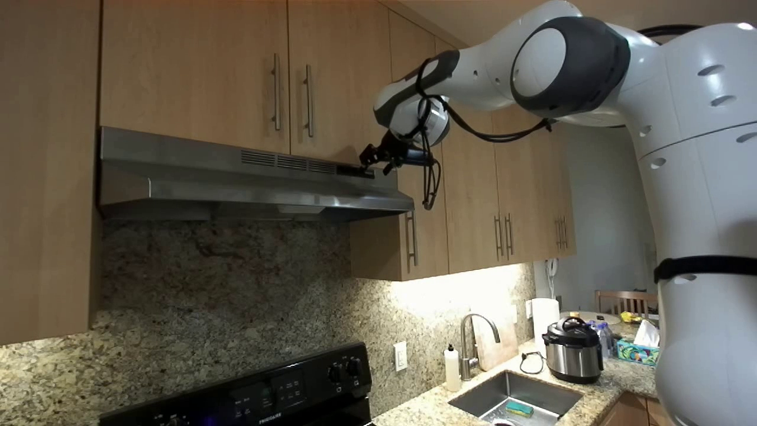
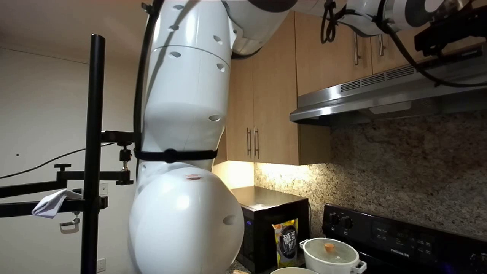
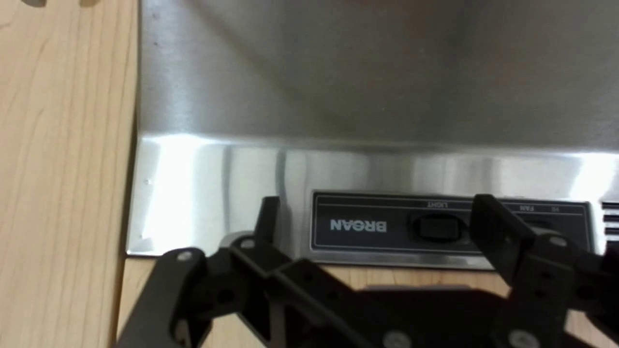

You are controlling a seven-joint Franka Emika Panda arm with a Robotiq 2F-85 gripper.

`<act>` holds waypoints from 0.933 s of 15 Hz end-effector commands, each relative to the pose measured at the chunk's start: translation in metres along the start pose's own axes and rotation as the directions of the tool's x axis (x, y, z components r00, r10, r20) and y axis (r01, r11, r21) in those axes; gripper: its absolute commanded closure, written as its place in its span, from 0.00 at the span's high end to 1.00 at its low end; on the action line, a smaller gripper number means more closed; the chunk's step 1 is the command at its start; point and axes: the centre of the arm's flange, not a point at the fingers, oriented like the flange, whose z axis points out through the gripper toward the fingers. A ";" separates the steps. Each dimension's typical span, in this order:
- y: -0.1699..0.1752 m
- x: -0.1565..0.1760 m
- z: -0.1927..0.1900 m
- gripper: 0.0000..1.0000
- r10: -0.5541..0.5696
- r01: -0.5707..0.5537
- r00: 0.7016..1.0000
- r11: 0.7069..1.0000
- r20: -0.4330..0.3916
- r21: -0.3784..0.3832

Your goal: Turn on the light on top of the stove

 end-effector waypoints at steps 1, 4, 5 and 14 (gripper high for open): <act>-0.004 0.002 0.006 1.00 -0.004 0.004 1.000 1.000 0.007 -0.014; -0.002 0.003 0.010 1.00 -0.006 0.006 1.000 1.000 0.010 -0.017; -0.002 0.004 0.011 1.00 -0.007 0.007 1.000 1.000 0.010 -0.017; -0.001 0.013 0.009 1.00 -0.017 0.017 1.000 1.000 -0.009 -0.021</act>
